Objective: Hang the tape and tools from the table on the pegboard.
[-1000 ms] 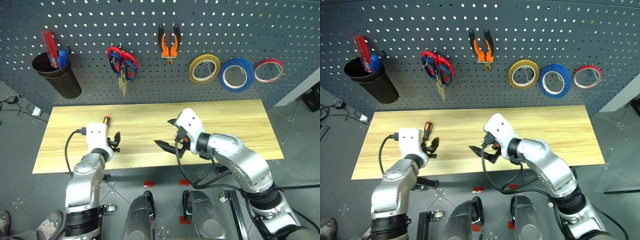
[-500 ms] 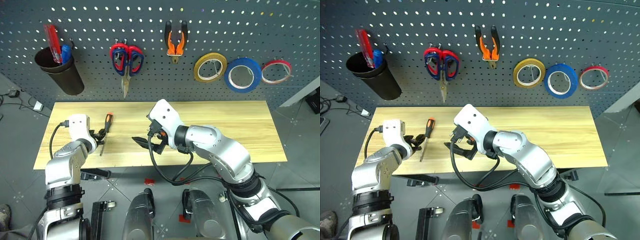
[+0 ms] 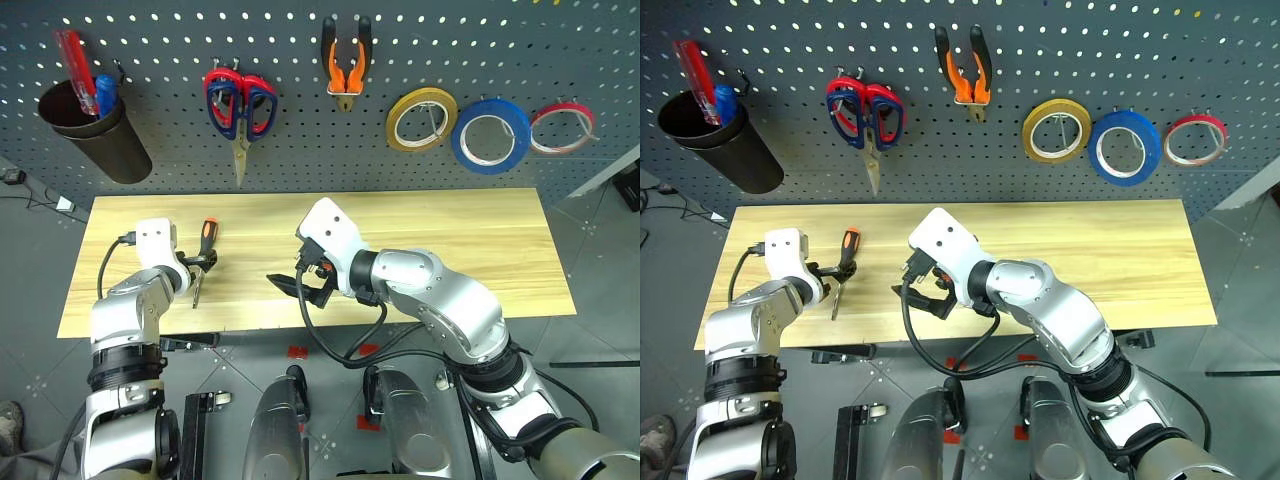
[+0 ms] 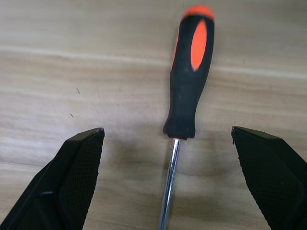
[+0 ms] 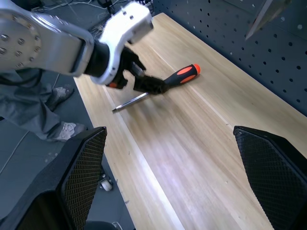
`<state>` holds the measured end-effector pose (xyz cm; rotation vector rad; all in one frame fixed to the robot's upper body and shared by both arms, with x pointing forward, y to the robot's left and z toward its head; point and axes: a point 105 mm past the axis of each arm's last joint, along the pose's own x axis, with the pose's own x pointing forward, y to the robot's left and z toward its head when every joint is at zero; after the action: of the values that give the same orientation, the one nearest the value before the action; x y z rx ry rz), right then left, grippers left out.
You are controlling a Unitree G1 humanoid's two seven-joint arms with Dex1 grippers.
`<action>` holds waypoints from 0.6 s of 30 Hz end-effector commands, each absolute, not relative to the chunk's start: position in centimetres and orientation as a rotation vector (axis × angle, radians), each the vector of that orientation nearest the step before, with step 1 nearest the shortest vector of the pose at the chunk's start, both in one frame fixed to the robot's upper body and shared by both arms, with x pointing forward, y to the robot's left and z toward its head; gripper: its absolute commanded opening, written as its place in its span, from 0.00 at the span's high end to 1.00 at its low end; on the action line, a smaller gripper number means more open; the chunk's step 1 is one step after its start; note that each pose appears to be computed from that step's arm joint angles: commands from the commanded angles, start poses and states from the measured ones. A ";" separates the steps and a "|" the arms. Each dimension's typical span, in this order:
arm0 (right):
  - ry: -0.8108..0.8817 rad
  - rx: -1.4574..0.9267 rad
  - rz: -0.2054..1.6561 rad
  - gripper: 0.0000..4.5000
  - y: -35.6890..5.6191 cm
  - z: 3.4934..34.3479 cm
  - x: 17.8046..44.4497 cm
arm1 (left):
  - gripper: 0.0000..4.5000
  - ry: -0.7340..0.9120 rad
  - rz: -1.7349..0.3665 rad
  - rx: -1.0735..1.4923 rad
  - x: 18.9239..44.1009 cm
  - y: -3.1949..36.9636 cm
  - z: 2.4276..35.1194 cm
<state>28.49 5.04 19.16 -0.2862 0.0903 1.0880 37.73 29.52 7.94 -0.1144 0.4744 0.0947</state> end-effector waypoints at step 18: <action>0.064 -0.277 1.075 0.00 5.1 19.9 28.5 | 0.59 0.481 0.032 0.022 39.8 29.9 7.6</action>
<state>28.81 5.00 19.29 -0.2863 0.1063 1.0681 40.26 29.70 8.57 0.0132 0.4537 0.0396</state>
